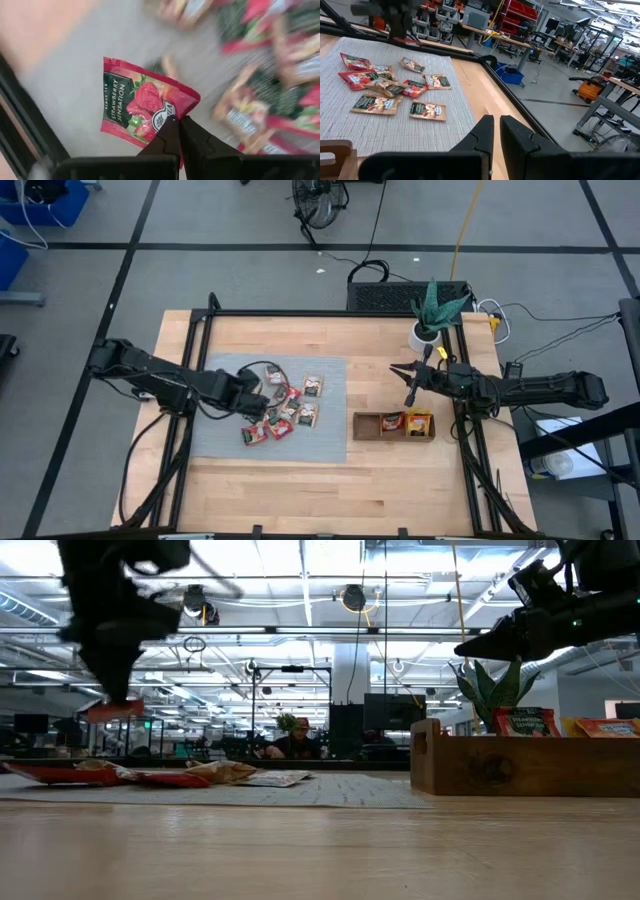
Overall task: Pick & Place Tea
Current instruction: Put the red tea bag into the middle section of the wooden organizer
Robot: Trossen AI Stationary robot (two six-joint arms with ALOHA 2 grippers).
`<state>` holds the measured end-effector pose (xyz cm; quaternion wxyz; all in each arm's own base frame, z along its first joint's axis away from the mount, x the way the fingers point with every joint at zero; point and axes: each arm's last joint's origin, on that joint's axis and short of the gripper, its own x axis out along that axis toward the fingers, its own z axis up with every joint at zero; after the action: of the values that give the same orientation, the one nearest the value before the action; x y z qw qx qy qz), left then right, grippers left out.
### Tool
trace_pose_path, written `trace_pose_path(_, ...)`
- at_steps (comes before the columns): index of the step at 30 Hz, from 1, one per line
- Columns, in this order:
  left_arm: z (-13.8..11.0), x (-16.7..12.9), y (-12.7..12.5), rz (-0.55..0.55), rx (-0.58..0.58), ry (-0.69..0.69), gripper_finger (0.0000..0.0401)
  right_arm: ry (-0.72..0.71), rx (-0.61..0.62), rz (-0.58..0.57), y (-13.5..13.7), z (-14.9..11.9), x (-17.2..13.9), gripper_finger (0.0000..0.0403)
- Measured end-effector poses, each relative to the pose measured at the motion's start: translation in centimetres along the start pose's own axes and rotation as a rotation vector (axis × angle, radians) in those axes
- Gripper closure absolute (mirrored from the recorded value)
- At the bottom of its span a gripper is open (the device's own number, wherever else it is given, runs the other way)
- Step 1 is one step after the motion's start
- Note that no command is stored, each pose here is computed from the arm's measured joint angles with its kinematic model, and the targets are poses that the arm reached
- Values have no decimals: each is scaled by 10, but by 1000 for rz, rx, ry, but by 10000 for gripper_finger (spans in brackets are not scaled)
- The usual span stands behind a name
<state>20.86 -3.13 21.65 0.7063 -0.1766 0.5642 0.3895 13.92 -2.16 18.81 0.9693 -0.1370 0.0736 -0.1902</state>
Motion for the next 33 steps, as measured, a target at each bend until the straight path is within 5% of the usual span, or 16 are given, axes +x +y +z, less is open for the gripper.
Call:
trace_pose_path(7,40,-18,-40,29,443,-341,400,-25,44,51,2,1,2,383)
trace_pose_path(14,87,8,-94,341,914,-430,400,-60,151,113,7,2,13,380)
trace_pose_path(23,135,33,-151,893,1174,-491,400,-118,241,36,1,-6,42,330)
trace_pose_path(26,143,33,-162,933,1213,-523,400,-187,283,-5,-10,-8,50,301)
trace_pose_path(33,152,20,-173,947,1209,-619,400,-215,434,181,-34,-16,72,262)
